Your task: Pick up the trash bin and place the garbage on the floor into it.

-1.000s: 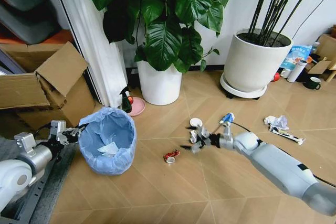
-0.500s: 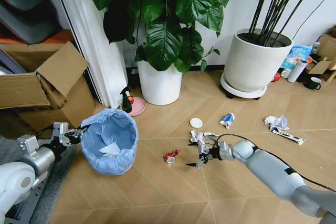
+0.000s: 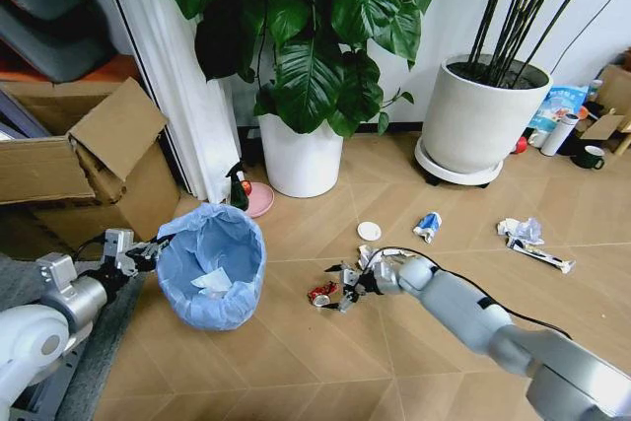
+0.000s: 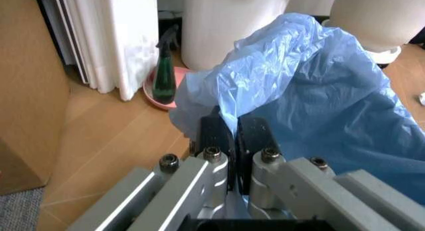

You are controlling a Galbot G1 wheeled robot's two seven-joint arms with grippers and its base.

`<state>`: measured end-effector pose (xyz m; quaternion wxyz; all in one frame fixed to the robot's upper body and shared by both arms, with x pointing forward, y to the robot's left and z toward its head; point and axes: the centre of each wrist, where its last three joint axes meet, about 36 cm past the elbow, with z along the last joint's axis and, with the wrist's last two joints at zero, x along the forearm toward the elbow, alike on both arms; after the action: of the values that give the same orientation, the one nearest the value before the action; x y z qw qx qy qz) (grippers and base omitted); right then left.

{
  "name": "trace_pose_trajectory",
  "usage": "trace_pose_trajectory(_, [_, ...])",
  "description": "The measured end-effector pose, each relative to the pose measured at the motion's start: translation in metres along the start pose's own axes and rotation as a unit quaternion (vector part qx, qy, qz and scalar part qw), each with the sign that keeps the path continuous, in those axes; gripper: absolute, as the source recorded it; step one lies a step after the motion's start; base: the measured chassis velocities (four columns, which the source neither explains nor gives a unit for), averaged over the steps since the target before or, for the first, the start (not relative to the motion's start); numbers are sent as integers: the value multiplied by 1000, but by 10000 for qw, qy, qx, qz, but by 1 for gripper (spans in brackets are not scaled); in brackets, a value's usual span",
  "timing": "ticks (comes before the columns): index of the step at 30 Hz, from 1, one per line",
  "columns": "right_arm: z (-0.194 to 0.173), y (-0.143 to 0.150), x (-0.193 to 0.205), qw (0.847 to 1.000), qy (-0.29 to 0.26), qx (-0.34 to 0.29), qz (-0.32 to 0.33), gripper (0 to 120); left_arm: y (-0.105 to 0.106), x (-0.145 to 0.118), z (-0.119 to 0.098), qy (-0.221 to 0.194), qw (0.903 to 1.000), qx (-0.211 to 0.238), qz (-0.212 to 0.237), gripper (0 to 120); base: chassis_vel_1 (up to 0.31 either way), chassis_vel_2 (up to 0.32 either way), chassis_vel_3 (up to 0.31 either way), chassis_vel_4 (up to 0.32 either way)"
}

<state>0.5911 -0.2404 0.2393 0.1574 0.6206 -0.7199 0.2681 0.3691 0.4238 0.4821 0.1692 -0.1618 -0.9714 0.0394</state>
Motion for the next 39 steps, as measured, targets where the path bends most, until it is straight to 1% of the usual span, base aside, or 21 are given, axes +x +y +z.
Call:
trace_pose_trajectory(7, [-7,-19,-6,9999,105,-35,89,100,0,0,3,10,10000,20,-22,0,0,0,0,0])
trace_pose_trajectory(15, [-2,-25,-3,9994,218,-250,134,100,4,1,-3,20,10000,-51,-56,0,0,0,0,0])
trace_pose_trajectory(18, [-4,-30,-2,9993,269,-239,127,100,6,0,-3,11,10000,-44,-69,0,0,0,0,0])
trace_pose_trajectory(25, [-15,-47,0,9990,428,-145,42,100,8,-1,6,50,10000,28,-76,0,0,0,0,0])
trace_pose_trajectory(35, [-11,-45,-2,9979,614,-153,-138,100,10,-1,6,20,10000,35,-68,0,0,0,0,0])
trace_pose_trajectory(39, [-8,-39,-7,9977,624,-193,-197,100,11,-1,7,16,10000,39,-67,0,0,0,0,0])
